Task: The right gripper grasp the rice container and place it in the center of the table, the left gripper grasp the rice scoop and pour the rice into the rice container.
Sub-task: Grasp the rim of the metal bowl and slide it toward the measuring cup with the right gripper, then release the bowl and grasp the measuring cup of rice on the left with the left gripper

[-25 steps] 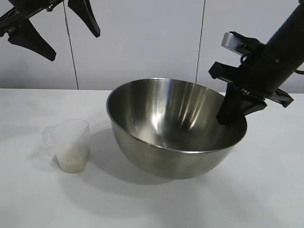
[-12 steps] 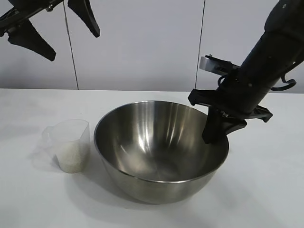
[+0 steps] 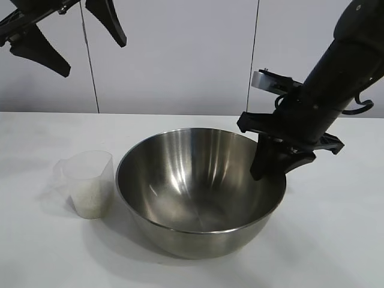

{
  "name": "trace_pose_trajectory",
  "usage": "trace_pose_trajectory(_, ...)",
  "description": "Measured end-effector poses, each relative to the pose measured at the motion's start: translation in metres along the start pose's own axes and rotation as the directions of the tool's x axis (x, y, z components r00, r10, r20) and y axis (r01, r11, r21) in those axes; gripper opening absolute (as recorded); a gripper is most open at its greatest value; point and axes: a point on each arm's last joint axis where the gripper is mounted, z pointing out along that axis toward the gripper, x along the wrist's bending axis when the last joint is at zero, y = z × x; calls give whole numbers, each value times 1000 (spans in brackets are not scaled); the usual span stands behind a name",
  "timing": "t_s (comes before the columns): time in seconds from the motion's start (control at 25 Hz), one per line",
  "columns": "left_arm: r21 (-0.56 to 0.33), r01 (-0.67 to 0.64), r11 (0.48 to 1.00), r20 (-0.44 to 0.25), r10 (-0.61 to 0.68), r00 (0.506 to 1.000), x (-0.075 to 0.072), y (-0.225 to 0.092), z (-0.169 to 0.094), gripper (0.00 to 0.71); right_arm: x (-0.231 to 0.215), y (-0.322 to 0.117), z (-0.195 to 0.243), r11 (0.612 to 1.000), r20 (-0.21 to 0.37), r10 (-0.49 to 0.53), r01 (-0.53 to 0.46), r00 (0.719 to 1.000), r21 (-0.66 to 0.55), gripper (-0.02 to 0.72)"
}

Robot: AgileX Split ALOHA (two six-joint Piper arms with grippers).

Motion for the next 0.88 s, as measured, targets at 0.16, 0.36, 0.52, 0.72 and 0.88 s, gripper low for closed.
trace_pose_trajectory(0.16,0,0,1000,0,0,1000,0,0,0,657,6,3,-19,999,7,-17,18,1000,-47,580)
trace_pose_trajectory(0.36,0,0,1000,0,0,1000,0,0,0,657,9,3,-65,989,6,49,-47,999,-138,620)
trace_pose_trajectory(0.52,0,0,1000,0,0,1000,0,0,0,657,-7,0,-103,967,21,129,-121,991,-223,633)
trace_pose_trajectory(0.72,0,0,1000,0,0,1000,0,0,0,657,-33,-7,-119,944,2,244,-236,970,-232,633)
trace_pose_trajectory(0.88,0,0,1000,0,0,1000,0,0,0,657,-35,-7,-122,933,-54,270,-275,961,-233,636)
